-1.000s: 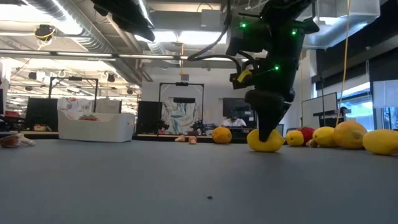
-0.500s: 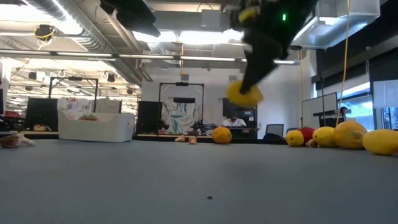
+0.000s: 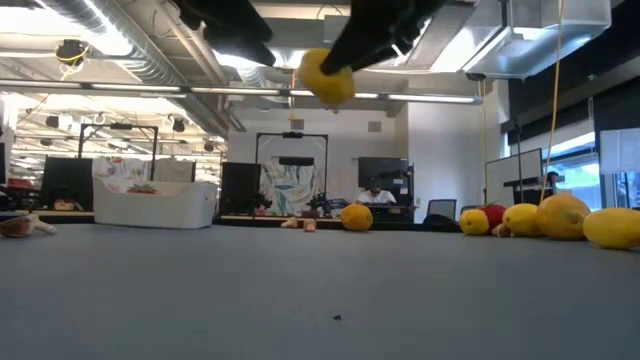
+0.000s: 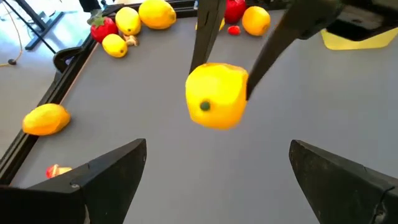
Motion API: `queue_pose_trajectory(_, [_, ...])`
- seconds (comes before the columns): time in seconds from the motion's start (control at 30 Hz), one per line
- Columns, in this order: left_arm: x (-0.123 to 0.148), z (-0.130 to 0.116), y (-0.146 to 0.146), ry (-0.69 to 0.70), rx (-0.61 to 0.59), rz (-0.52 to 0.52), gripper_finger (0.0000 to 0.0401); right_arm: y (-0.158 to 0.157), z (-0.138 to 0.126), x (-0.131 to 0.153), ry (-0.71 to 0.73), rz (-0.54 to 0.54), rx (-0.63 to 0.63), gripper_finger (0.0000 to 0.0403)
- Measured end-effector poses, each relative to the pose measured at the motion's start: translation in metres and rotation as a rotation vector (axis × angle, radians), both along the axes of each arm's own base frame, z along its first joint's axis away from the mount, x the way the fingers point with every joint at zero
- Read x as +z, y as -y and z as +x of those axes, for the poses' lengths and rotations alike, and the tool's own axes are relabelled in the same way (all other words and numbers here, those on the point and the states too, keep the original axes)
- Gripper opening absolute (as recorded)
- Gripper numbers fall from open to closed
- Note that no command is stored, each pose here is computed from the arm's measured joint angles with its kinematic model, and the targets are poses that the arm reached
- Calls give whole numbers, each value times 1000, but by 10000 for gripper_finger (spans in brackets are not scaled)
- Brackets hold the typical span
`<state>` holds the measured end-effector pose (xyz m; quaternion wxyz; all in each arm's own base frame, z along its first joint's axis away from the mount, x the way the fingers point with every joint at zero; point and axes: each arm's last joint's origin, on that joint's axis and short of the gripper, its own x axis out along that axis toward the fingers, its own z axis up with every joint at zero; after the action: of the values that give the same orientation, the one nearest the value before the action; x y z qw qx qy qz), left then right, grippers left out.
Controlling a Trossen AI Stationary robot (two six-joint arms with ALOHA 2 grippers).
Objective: Sort produce into baskets
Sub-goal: Put the yellow lemon into the orange bin
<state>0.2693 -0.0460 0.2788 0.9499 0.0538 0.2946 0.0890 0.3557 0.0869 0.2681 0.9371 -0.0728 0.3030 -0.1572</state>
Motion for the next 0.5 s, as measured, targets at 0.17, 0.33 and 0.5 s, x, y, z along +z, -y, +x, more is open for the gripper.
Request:
queue_pose_trajectory(0.17, [-6, 12, 3, 27, -32, -8, 386, -1, 2, 3, 26, 9, 38, 162])
queue_pose_trajectory(0.33, [-8, 18, 5, 43, -56, -18, 340, -2, 4, 4, 44, 8, 53, 163])
queue_pose_trajectory(0.5, [-8, 18, 5, 47, -63, -21, 290, -3, 5, 6, 62, 26, 85, 163])
